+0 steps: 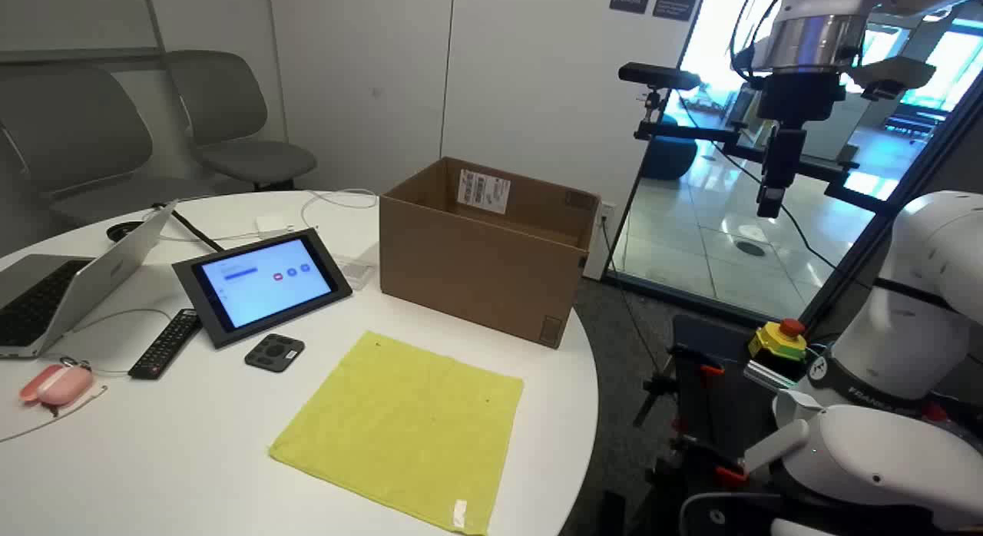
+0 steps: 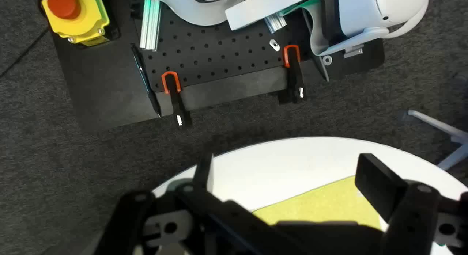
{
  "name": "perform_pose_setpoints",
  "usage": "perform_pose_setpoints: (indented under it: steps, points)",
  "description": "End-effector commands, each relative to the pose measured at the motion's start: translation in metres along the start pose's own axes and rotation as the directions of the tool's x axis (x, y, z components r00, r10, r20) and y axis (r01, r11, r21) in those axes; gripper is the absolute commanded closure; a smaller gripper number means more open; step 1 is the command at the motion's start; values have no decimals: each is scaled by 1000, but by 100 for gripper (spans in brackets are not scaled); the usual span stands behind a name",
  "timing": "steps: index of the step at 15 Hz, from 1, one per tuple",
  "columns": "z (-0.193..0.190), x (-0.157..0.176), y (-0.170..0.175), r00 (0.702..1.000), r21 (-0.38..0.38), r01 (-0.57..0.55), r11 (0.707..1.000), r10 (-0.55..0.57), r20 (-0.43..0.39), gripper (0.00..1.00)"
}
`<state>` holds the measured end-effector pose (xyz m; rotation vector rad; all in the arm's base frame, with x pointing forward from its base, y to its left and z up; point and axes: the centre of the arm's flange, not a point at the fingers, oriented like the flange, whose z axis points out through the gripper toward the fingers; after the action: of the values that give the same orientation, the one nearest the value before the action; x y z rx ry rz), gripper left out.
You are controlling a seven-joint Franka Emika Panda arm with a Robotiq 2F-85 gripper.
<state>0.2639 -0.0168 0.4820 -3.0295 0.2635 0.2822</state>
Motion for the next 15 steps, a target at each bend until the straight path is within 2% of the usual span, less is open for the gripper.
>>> perform_pose_setpoints:
  steps: [1, 5, 10, 13, 15]
  points:
    - [0, 0, 0, 1000, 0, 0, 1000, 0, -1, 0]
    - [-2, 5, -1, 1000, -5, 1, 1000, -1, -1, 0]
    - [-11, 49, -22, 999, -28, 40, 999, -40, -23, 0]
    - [-15, 90, -58, 994, -47, 77, 996, -80, -68, 0]
    - [-14, 118, -93, 990, -64, 101, 993, -107, -91, 0]
